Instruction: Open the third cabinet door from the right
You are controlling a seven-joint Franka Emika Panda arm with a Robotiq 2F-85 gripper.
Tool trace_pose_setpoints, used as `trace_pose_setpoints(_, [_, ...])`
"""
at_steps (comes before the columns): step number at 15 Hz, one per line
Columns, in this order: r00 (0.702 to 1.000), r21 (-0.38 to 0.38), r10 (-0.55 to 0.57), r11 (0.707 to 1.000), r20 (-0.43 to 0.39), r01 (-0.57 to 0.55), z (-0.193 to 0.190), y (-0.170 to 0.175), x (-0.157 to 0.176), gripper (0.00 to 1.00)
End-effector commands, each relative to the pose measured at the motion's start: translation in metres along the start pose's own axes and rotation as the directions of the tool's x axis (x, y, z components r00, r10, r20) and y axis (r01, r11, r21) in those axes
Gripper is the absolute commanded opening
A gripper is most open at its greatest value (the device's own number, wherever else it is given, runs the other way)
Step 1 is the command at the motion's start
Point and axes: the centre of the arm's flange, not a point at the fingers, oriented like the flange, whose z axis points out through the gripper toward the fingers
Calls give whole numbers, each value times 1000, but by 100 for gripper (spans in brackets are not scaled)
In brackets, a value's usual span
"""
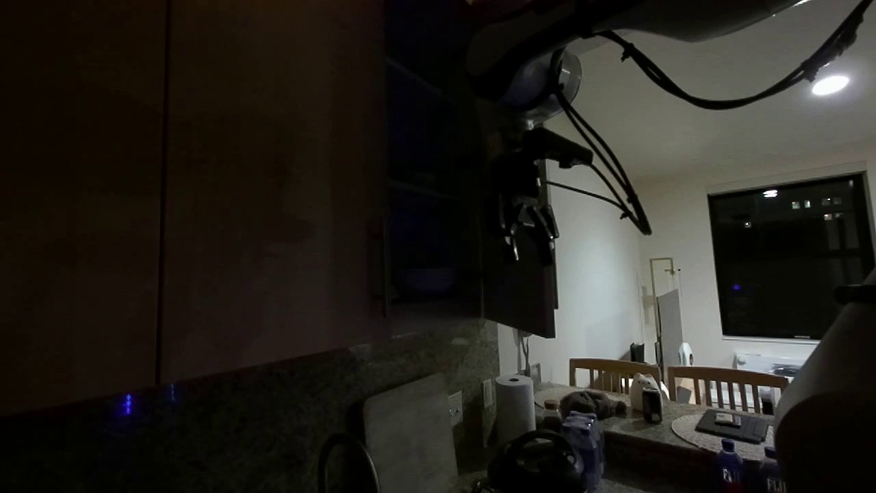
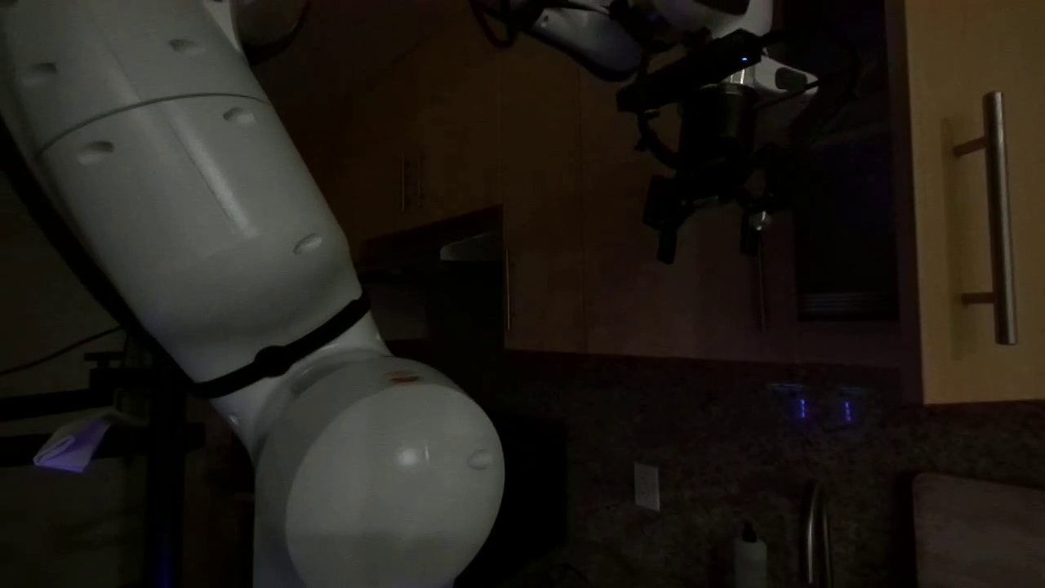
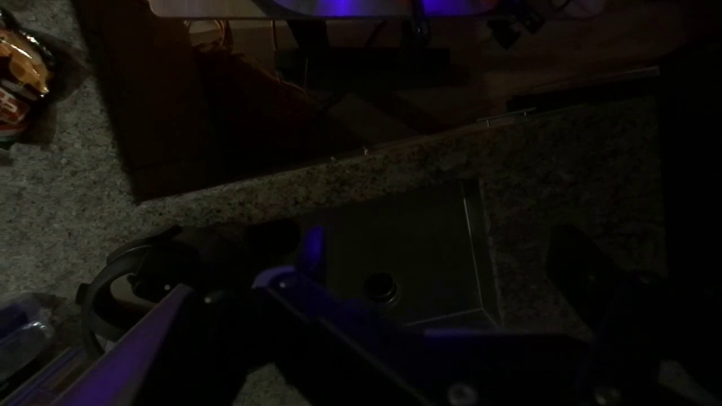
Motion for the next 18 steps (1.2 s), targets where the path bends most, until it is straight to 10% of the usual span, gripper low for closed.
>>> trace_pose_setpoints(1, [982,30,150,989,-115,-147,-14,-16,7,100])
trace_pose_setpoints(9, [831,140,528,849,-176,-509,-46,48,29,100])
trace_pose_setpoints(18, [498,205,821,557,-277,-804,-54,9,33,100])
